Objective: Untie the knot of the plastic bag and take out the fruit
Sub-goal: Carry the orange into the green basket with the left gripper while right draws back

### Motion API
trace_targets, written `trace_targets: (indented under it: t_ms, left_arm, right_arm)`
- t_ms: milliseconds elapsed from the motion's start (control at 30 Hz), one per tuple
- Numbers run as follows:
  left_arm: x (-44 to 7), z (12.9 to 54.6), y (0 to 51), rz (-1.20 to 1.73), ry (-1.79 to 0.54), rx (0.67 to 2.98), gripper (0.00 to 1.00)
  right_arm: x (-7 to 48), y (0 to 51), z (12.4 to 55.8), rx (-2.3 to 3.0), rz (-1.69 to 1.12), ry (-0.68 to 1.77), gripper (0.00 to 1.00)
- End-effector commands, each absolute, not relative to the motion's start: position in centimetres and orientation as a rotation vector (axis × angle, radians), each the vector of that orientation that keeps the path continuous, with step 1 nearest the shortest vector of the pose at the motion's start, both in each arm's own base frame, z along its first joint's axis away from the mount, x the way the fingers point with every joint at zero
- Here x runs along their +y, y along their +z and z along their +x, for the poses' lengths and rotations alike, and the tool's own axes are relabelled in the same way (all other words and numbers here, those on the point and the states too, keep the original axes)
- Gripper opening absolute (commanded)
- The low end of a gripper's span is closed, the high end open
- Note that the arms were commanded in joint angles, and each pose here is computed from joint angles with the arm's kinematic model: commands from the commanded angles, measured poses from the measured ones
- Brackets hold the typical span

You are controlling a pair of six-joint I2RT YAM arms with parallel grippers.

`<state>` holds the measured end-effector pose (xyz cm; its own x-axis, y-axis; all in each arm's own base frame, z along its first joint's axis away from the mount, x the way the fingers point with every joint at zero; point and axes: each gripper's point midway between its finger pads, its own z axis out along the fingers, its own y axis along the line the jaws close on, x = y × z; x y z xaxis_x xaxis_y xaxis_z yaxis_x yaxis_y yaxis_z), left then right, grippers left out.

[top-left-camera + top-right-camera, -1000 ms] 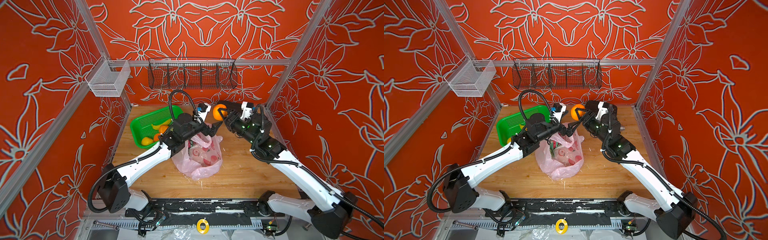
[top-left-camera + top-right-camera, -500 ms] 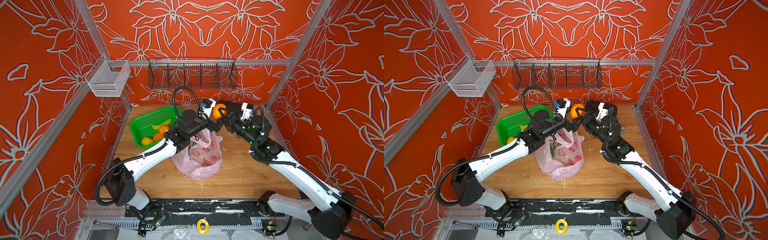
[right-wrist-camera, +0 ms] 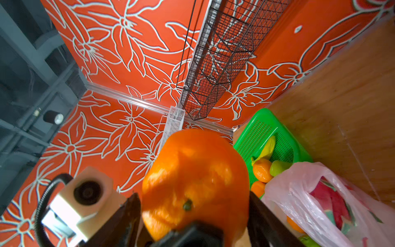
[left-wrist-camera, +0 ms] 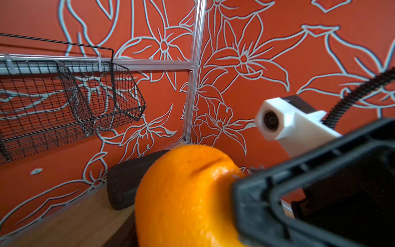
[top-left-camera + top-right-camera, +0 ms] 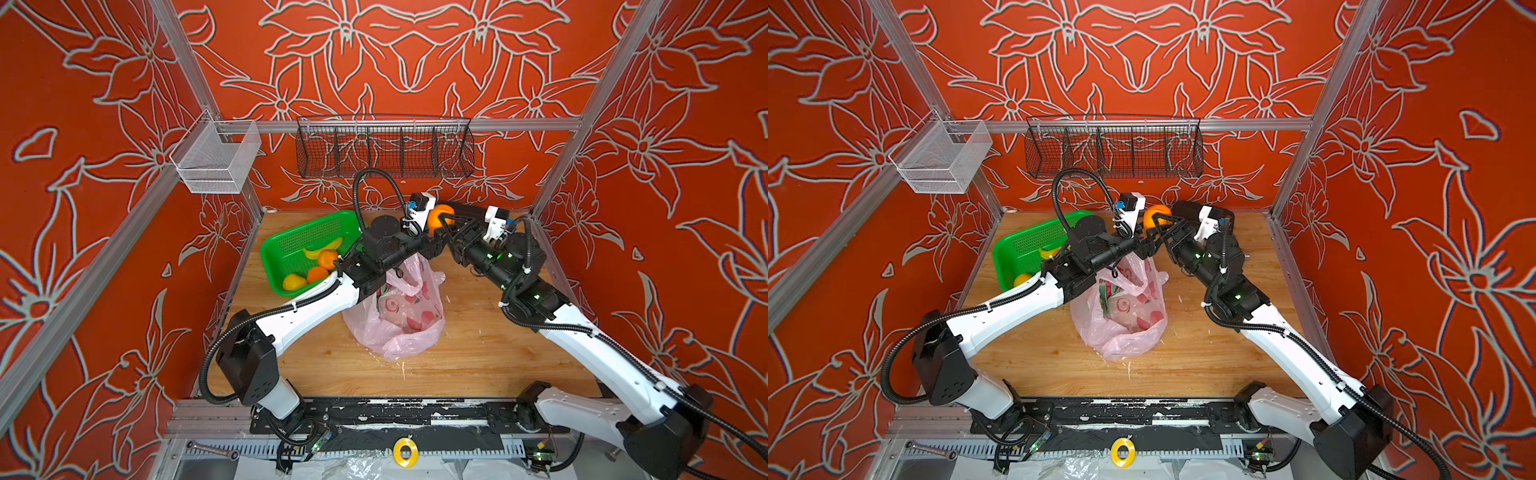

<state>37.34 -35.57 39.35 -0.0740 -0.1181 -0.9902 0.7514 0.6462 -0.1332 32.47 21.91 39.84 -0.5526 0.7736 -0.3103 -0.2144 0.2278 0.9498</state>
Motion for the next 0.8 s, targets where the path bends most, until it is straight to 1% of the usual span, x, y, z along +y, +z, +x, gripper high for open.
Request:
trace_targets:
  t_ms: [0, 133, 200, 367, 567, 767]
  left_arm:
    - [-34.8, 37.8, 40.7, 0.503, -0.765, 1.480, 0.58]
    - [-34.3, 37.7, 41.0, 0.487, -0.749, 1.492, 0.57]
    - [-33.7, 37.7, 41.3, 0.472, -0.730, 1.502, 0.57]
    - [-30.9, 38.1, 42.4, 0.417, -0.657, 1.555, 0.57]
    - [-24.6, 39.5, 42.5, 0.277, -0.562, 1.645, 0.57]
    - [-16.9, 41.3, 40.7, 0.088, -0.465, 1.743, 0.57]
  right_arm:
    - [21.0, 41.3, 31.3, 1.596, 0.498, 1.461, 0.86]
    - [19.6, 42.2, 30.6, 1.559, 0.485, 1.402, 0.95]
    - [18.8, 42.6, 30.2, 1.540, 0.472, 1.364, 0.97]
    - [17.6, 42.6, 29.3, 1.522, 0.424, 1.275, 0.97]
    - [17.8, 42.2, 28.4, 1.537, 0.268, 1.187, 0.97]
    - [19.9, 41.5, 27.4, 1.596, 0.044, 1.146, 0.97]
